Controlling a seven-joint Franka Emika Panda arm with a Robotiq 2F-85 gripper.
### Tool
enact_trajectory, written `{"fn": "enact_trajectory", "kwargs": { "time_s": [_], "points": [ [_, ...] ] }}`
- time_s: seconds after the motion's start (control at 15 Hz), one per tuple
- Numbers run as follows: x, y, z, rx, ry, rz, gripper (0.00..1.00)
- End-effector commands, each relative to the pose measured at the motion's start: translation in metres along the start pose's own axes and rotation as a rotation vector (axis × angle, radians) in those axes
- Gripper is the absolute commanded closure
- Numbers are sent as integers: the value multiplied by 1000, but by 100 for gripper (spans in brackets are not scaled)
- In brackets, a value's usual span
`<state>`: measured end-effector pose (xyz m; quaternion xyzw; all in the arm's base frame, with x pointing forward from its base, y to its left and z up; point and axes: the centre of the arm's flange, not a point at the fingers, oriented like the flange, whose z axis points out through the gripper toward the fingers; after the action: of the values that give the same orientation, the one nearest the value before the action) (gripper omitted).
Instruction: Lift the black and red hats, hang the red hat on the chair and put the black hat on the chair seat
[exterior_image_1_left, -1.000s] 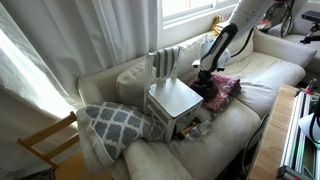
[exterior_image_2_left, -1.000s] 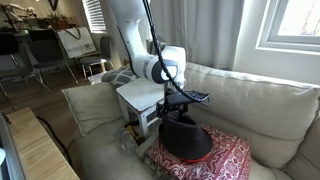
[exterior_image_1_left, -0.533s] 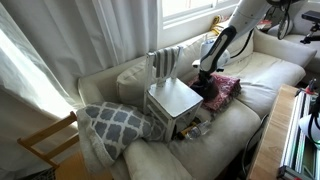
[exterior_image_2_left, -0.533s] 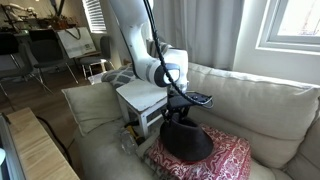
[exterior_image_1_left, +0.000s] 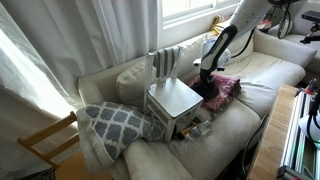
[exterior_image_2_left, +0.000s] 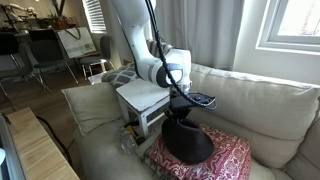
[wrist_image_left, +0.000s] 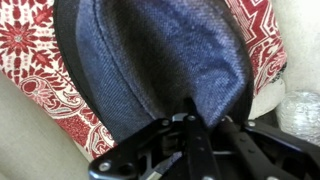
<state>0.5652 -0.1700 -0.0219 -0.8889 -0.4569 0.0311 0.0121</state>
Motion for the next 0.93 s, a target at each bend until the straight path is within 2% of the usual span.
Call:
{"fn": "enact_trajectory", "kwargs": {
  "time_s": [0.0, 0.27, 0.53, 0.87],
  "points": [
    [-20, 9, -6, 1, 22, 30, 98],
    [-39, 21, -31, 8, 111, 81, 98],
    [-60, 36, -63, -21, 185, 126, 98],
    [-93, 52, -98, -16, 359, 174, 98]
  ]
}}
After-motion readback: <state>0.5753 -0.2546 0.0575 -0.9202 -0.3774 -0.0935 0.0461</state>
